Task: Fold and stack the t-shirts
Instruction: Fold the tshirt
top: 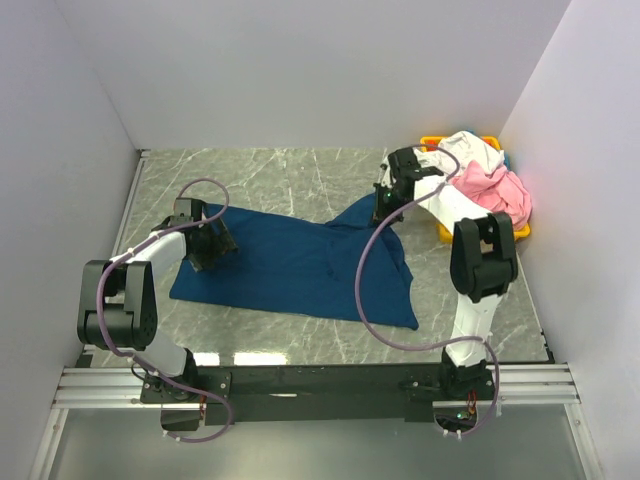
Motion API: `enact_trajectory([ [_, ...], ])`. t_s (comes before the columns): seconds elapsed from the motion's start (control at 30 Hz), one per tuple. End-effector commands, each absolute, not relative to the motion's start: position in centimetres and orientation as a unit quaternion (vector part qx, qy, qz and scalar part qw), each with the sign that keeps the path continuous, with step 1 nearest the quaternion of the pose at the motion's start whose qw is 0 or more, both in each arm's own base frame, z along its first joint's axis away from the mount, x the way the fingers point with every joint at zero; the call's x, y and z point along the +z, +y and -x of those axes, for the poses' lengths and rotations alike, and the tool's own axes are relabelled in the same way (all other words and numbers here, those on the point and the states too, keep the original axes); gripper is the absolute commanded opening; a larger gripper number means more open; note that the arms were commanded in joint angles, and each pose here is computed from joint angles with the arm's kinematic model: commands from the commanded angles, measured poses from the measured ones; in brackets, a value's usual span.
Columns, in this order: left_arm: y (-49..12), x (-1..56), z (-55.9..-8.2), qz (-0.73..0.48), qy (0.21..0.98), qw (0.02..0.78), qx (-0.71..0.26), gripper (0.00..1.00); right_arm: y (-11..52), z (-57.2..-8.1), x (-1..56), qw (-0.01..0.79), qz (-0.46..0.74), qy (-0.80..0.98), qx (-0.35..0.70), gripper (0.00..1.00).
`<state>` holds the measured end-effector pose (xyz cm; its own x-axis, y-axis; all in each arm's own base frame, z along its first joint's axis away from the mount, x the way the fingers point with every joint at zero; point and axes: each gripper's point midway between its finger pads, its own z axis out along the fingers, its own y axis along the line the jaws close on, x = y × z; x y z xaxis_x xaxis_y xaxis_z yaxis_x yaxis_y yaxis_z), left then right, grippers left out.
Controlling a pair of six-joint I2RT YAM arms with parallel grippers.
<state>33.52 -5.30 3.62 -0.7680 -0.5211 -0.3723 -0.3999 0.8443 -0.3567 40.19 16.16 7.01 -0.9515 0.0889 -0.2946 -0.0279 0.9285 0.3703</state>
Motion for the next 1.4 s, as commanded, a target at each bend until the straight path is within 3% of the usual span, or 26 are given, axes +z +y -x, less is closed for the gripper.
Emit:
enact_trajectory([
  [0.0, -5.5, 4.0, -33.9, 0.244, 0.928, 0.245, -0.137, 0.82, 16.7, -40.8, 12.2, 0.227, 0.0, 0.949, 0.218, 0.01],
  [0.1, -5.5, 3.9, -33.7, 0.242, 0.929, 0.243, -0.136, 0.82, 16.1, -40.7, 12.0, 0.236, -0.003, 0.95, 0.204, 0.04],
  [0.2, -5.5, 3.7, -33.6, 0.242, 0.93, 0.24, -0.137, 0.82, 14.9, -40.3, 9.8, 0.206, -0.016, 0.964, 0.166, 0.2],
  [0.23, -5.5, 3.8, -33.6, 0.241, 0.93, 0.24, -0.137, 0.82, 14.1, -40.2, 8.9, 0.2, -0.027, 0.969, 0.139, 0.29],
  [0.43, -5.3, 3.8, -33.3, 0.24, 0.931, 0.242, -0.13, 0.82, 11.8, -39.3, 8.5, 0.206, -0.05, 0.974, 0.081, 0.45],
  [0.6, -4.8, 4.6, -33.4, 0.245, 0.926, 0.259, -0.122, 0.82, 11.7, -37.9, 10.0, 0.216, -0.05, 0.971, 0.084, 0.46],
  [0.93, -3.4, 6.2, -33.8, 0.238, 0.925, 0.283, -0.087, 0.84, 9.9, -26.9, 7.9, 0.143, -0.081, 0.983, 0.086, 0.47],
  [1.37, -2.8, 3.7, -32.9, 0.231, 0.939, 0.245, -0.068, 0.86, 9.0, -17.9, 4.4, 0.058, -0.121, 0.987, 0.089, 0.47],
])
